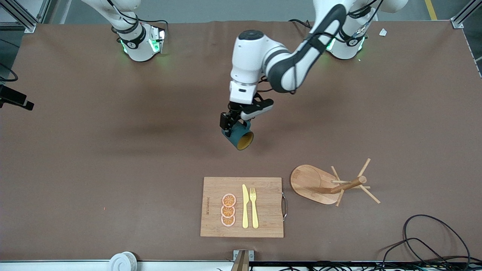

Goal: Transfer cup from left to right arm and place
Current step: 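Lift the mug off the stand and carry it toward the table middle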

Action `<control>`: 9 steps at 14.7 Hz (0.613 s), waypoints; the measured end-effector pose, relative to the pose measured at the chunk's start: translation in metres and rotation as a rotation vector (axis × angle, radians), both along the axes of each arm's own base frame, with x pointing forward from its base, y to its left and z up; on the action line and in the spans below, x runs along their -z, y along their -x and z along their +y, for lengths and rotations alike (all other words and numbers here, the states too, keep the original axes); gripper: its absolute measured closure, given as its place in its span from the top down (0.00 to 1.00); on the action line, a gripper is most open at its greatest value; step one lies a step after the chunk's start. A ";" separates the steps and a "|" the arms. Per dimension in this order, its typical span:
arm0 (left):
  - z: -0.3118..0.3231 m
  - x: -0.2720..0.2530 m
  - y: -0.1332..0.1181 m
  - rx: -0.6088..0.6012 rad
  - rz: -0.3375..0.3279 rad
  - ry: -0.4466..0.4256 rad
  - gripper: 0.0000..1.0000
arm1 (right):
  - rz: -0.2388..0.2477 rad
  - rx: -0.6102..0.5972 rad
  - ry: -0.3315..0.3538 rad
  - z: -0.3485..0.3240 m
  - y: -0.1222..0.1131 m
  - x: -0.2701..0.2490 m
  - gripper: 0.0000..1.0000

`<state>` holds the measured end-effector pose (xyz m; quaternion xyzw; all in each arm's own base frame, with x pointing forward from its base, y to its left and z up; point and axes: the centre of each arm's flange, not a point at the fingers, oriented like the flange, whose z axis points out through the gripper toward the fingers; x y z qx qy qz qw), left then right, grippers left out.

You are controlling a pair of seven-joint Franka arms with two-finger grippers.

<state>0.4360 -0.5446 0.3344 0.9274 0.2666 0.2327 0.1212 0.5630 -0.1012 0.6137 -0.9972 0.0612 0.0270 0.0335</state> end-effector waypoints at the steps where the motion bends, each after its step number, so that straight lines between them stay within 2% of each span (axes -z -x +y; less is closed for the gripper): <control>1: -0.013 0.013 0.012 0.039 -0.029 -0.070 0.84 | 0.006 -0.002 -0.002 0.001 -0.002 0.003 1.00; 3: -0.037 0.041 0.035 0.100 -0.110 -0.206 0.84 | 0.012 -0.006 -0.003 0.002 -0.004 0.007 1.00; 4: -0.049 0.057 0.046 0.112 -0.154 -0.241 0.84 | 0.012 -0.007 -0.003 0.003 -0.004 0.007 1.00; 7: -0.070 0.107 0.077 0.154 -0.305 -0.282 0.84 | 0.013 -0.009 -0.004 0.004 -0.004 0.007 1.00; 9: -0.071 0.145 0.090 0.189 -0.419 -0.342 0.84 | 0.017 -0.008 -0.005 0.004 -0.005 0.009 1.00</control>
